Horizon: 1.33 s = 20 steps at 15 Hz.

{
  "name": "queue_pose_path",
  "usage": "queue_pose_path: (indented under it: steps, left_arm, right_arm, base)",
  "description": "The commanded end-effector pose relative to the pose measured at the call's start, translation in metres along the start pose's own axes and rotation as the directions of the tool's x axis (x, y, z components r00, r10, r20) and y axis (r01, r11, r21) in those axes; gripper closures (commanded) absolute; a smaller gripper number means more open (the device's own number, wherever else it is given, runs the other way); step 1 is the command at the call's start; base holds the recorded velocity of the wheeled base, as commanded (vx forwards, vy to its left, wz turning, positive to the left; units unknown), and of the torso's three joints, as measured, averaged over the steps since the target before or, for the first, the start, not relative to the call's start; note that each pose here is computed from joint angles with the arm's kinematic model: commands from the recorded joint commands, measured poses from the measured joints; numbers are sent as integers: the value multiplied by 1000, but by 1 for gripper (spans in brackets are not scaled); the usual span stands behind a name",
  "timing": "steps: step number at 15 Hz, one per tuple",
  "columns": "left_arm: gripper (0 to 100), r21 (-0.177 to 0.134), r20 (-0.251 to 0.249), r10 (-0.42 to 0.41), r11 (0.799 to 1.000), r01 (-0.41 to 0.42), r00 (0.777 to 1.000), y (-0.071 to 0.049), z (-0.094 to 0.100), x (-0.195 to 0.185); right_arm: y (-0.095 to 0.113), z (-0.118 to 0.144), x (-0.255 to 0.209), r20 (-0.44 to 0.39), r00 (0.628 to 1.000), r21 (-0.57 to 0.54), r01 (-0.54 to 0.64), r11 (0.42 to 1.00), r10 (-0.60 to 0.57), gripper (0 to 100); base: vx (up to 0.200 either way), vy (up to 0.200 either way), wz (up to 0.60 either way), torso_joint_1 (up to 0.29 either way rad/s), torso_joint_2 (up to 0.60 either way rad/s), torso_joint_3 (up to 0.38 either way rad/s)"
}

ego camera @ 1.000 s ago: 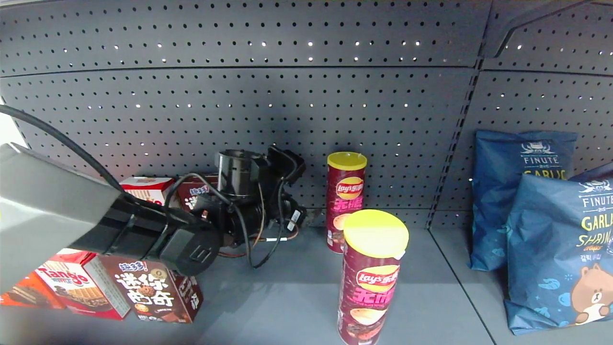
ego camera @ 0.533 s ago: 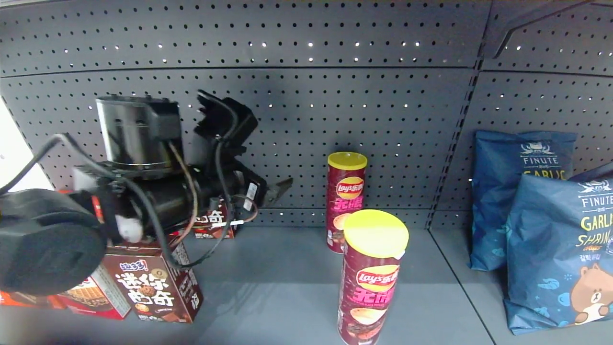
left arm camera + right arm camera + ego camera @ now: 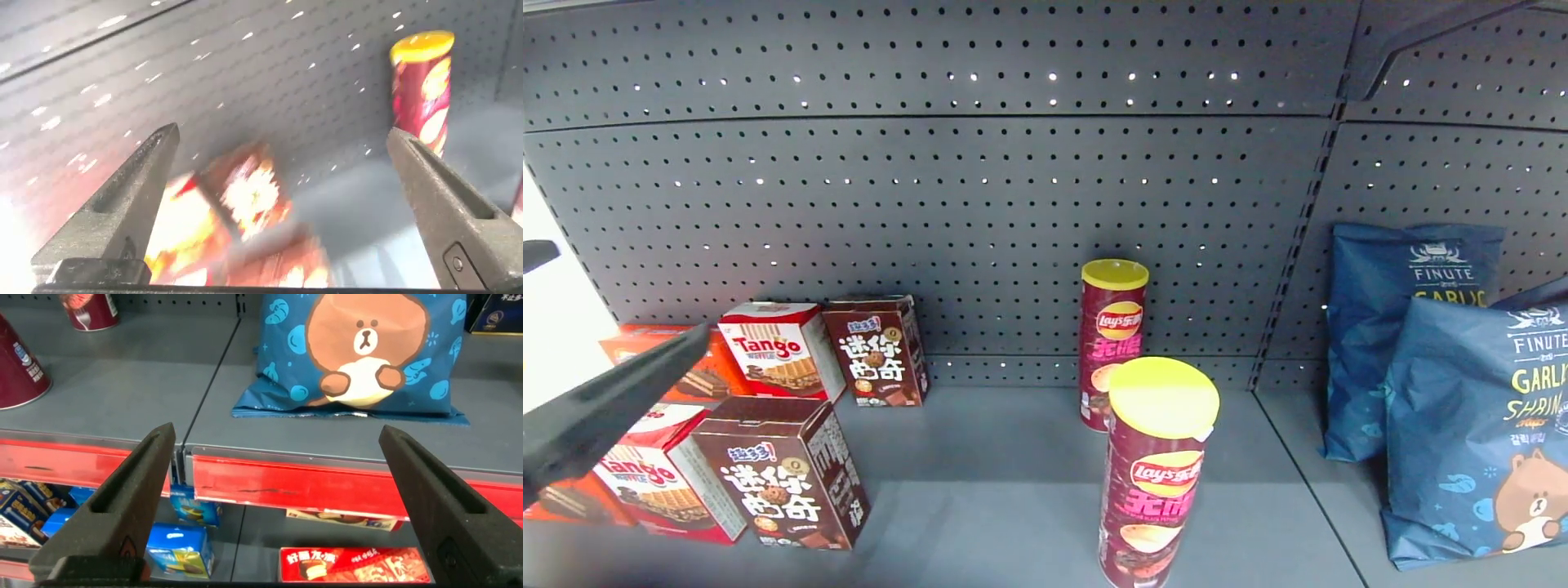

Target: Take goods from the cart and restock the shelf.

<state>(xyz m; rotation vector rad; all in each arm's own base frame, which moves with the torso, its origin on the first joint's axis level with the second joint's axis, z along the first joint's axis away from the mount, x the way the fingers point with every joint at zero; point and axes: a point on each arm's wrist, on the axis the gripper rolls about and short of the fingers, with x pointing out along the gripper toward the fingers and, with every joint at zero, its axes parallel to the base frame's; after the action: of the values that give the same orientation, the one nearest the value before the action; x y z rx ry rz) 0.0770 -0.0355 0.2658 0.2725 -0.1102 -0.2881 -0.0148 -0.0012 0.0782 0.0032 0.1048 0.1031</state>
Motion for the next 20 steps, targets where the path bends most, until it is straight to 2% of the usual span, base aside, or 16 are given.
queue_pose_path:
  steps: [1,3,4,5,7,9,10,11,12,13,14,15,16,17,18,20]
  left_arm:
    - [0,-8,11,117,993,-117,993,3,-63,-107]
    - [0,16,-13,110,994,-109,994,-3,-96,-129]
    - [0,49,-28,105,993,-103,994,-7,-113,-134]
    - [0,64,-39,101,993,-99,994,-11,-126,-134]
    - [0,65,-42,101,993,-98,994,-15,-140,-135]
    - [0,63,-73,102,993,-98,992,-19,-150,-133]
    - [0,50,-82,100,994,-96,992,-20,-153,-132]
    - [0,54,-111,91,995,-86,990,-23,-161,-129]
    - [0,62,-140,80,995,-72,987,-26,-170,-126]
    - [0,63,-141,79,996,-71,987,-27,-171,-126]
    - [0,59,-131,81,996,-73,988,-26,-170,-126]
    - [0,15,-134,80,997,-78,988,-27,-171,-126]
    - [0,-17,-136,86,996,-89,987,-27,-171,-126]
    - [0,-21,-137,92,995,-95,986,-27,-171,-126]
    - [0,-25,-137,90,995,-94,986,-27,-171,-126]
    - [0,-28,-137,90,995,-95,986,-27,-171,-126]
  right_arm:
    - [0,0,0,-3,1000,0,-1,1000,1,0]
    - [0,0,0,-3,1000,0,-1,1000,1,0]
    - [0,0,0,-1,1000,0,-1,1000,1,0]
    - [0,0,0,-3,1000,0,-1,1000,1,0]
    - [0,0,0,-4,1000,0,-2,1000,2,0]
    - [0,0,0,0,1000,-8,7,1000,-7,0]
    - [0,19,-4,52,998,10,17,1000,-17,0]
    - [0,109,3,95,995,116,0,993,-11,0]
    - [2,138,22,56,996,142,-70,987,62,0]
    - [3,140,24,56,995,136,-85,987,78,0]
    - [9,139,42,-21,971,-10,-237,972,236,0]
    - [13,130,57,-106,956,-45,-280,959,274,0]
    - [16,127,64,-139,944,-50,-309,950,300,0]
    - [27,123,76,-210,902,-59,-398,915,379,0]
    - [34,123,85,-249,886,-66,-420,905,392,0]
    - [42,119,101,-274,891,-84,-397,914,362,0]
  base:
    - [0,0,0,0,0,0]
    - [0,0,0,0,0,0]
    - [0,0,0,0,0,0]
    - [0,0,0,0,0,0]
    - [0,0,0,0,0,0]
    - [0,0,0,0,0,0]
    - [0,0,0,0,0,0]
    - [0,0,0,0,0,0]
    - [0,0,0,0,0,0]
    - [0,0,0,0,0,0]
    - [0,0,0,0,0,0]
    - [0,0,0,0,0,0]
    - [0,0,0,0,0,0]
    - [0,0,0,0,0,0]
    - [0,0,0,0,0,0]
    - [0,0,0,0,0,0]
